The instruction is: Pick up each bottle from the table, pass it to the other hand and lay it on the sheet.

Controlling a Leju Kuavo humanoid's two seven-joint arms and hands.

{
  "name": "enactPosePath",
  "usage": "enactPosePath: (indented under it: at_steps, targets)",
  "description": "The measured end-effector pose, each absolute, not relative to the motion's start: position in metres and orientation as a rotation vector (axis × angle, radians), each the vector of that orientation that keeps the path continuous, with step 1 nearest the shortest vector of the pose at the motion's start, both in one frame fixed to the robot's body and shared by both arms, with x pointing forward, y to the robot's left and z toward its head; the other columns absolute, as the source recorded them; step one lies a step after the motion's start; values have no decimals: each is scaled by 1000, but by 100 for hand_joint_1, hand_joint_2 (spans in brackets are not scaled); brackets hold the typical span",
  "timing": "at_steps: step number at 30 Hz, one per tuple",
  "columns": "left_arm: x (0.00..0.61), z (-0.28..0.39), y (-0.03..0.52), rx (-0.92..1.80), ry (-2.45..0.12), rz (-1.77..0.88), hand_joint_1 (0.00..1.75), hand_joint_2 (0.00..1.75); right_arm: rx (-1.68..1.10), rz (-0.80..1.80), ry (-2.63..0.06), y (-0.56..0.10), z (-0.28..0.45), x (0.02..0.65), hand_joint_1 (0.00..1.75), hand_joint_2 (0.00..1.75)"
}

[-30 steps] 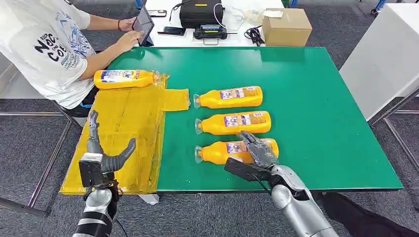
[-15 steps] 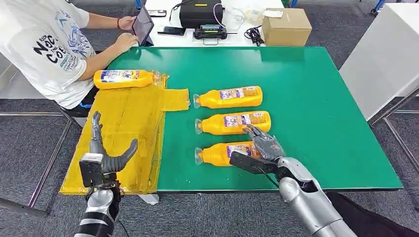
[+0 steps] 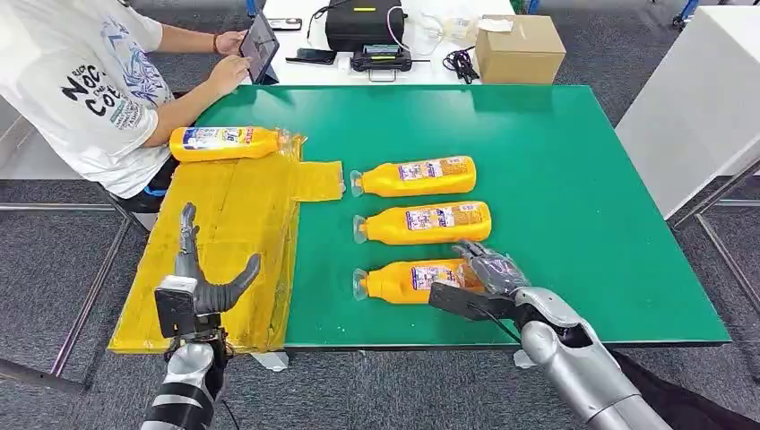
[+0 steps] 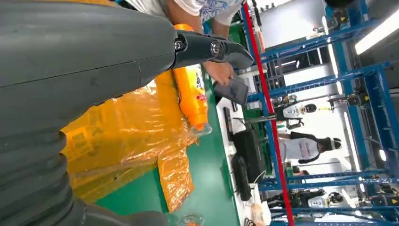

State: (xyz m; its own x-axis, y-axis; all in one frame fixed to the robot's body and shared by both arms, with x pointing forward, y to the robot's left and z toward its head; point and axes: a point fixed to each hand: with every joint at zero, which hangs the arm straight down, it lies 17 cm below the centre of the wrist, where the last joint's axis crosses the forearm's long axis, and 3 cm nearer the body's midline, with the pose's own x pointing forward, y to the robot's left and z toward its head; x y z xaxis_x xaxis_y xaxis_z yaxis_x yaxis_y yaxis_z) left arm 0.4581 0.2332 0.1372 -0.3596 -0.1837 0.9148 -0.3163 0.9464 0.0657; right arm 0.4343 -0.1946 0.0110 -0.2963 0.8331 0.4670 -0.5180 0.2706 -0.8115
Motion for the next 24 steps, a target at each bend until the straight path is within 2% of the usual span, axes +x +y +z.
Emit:
enactPosePath:
  at_steps: [19, 20, 21, 22, 24]
  targets:
    - [461, 135, 223, 336, -1945, 131, 0, 175, -346, 1398, -1245, -206, 0, 436, 2, 175]
    - [461, 135, 222, 335, -1944, 130, 0, 175, -347, 1399, -1244, -206, -1, 436, 30, 175]
    - [461, 135, 222, 334, -1944, 130, 0, 175, -346, 1399, -1243, -206, -1, 436, 122, 175]
    - [461, 134, 222, 333, -1943, 129, 0, 175, -346, 1399, -1242, -206, -1, 436, 143, 175]
    - [461, 133, 220, 328, -1941, 126, 0, 175, -348, 1399, -1237, -207, -3, 436, 169, 175]
